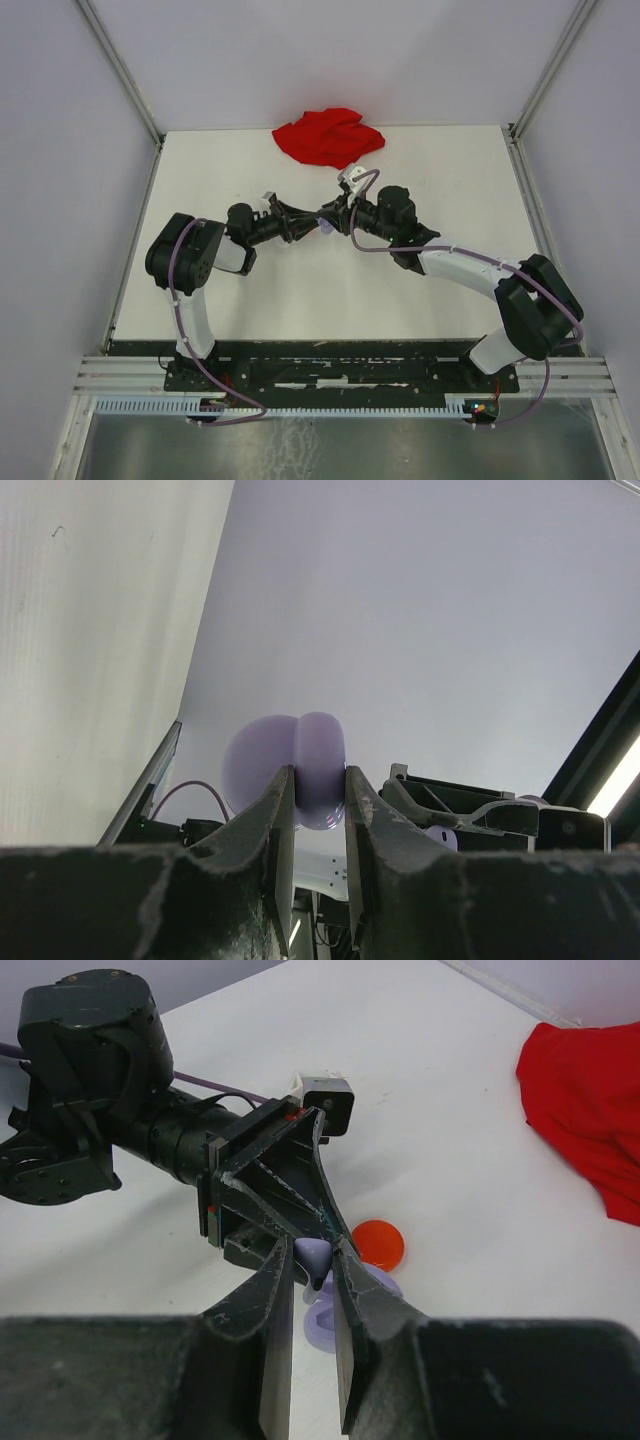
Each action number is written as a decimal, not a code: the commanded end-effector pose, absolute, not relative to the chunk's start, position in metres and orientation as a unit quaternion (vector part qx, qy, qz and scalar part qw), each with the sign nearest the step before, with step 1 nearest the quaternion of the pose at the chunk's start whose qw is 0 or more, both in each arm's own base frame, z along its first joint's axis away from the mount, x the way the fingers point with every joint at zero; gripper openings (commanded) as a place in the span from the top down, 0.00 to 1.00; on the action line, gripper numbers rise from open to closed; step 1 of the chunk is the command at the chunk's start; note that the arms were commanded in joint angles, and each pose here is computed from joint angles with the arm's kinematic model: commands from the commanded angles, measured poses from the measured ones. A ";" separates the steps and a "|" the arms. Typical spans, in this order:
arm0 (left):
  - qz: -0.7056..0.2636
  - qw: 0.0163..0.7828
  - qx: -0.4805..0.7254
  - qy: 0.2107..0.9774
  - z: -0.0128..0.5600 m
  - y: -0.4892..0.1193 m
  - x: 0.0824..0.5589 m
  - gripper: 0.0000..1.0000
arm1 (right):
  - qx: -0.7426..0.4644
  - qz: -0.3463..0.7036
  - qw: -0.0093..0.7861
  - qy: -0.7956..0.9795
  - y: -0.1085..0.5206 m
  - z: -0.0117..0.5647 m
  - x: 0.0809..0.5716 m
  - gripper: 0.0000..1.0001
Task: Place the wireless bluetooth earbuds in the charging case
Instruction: Place the earbud in the charging case.
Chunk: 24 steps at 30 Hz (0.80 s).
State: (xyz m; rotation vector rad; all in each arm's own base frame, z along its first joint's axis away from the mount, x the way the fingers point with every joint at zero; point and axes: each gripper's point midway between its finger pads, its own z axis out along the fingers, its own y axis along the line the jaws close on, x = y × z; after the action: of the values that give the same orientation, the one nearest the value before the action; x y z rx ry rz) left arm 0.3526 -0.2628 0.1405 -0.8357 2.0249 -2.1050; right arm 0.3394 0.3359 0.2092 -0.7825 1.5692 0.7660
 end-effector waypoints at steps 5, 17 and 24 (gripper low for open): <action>-0.718 0.052 -0.234 0.653 0.166 -0.267 0.349 0.97 | -0.344 0.306 0.601 0.654 0.336 0.209 0.344 0.82; -0.725 0.053 -0.221 0.650 0.173 -0.267 0.346 0.97 | -0.341 0.288 0.596 0.668 0.332 0.196 0.348 0.83; -0.729 0.053 -0.218 0.646 0.176 -0.267 0.345 0.97 | -0.339 0.284 0.593 0.673 0.331 0.190 0.349 0.83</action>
State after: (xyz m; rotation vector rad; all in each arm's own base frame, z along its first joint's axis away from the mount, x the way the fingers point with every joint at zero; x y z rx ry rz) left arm 0.3466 -0.2645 0.1507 -0.7693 2.0215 -2.1553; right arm 0.3449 0.3298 0.1824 -0.7994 1.6055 0.6769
